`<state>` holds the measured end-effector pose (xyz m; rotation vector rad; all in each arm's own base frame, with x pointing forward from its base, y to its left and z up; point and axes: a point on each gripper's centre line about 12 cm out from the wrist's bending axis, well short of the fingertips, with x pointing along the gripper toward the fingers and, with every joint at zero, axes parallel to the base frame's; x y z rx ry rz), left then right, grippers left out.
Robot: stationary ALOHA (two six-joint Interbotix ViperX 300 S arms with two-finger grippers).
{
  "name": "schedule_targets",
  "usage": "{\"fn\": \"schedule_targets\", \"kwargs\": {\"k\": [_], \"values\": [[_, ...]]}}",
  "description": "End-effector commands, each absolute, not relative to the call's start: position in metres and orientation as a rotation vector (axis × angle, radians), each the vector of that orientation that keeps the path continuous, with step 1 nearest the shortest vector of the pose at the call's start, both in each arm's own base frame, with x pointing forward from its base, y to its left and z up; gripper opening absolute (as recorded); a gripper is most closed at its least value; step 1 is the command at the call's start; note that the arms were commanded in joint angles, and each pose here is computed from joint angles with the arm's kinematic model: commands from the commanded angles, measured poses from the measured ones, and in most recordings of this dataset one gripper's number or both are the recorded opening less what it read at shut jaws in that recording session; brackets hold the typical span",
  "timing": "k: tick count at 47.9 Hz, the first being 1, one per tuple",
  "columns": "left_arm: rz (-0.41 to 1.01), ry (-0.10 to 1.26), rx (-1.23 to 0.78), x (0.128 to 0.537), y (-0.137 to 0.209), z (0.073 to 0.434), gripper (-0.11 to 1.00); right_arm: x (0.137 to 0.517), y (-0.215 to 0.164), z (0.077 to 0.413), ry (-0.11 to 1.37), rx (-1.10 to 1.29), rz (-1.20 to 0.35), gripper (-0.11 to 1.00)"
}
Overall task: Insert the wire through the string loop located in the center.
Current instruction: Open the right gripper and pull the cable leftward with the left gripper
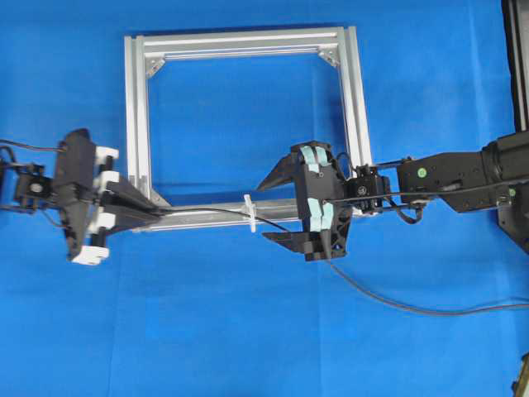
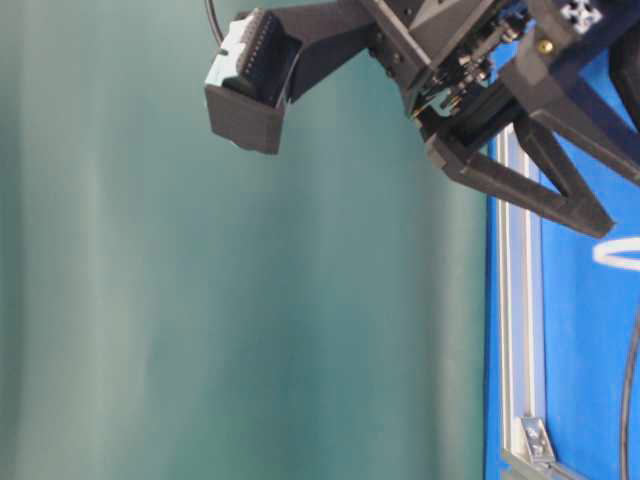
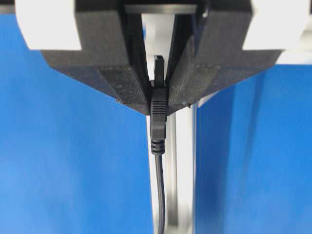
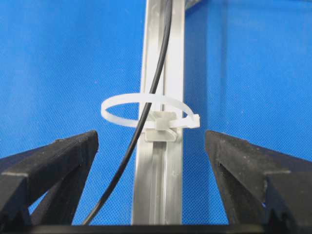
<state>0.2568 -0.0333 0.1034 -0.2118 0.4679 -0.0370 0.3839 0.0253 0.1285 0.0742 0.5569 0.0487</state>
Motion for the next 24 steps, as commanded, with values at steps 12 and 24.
{"fn": "schedule_targets", "kwargs": {"k": [12,24], "values": [[-0.079,0.437,-0.208,0.212,-0.035,0.113,0.07,0.389,0.027,0.149,0.505,0.075,0.055,0.96],[-0.090,0.469,-0.195,0.205,-0.036,0.114,0.07,0.387,0.027,0.148,0.508,0.072,0.056,0.96]]}}
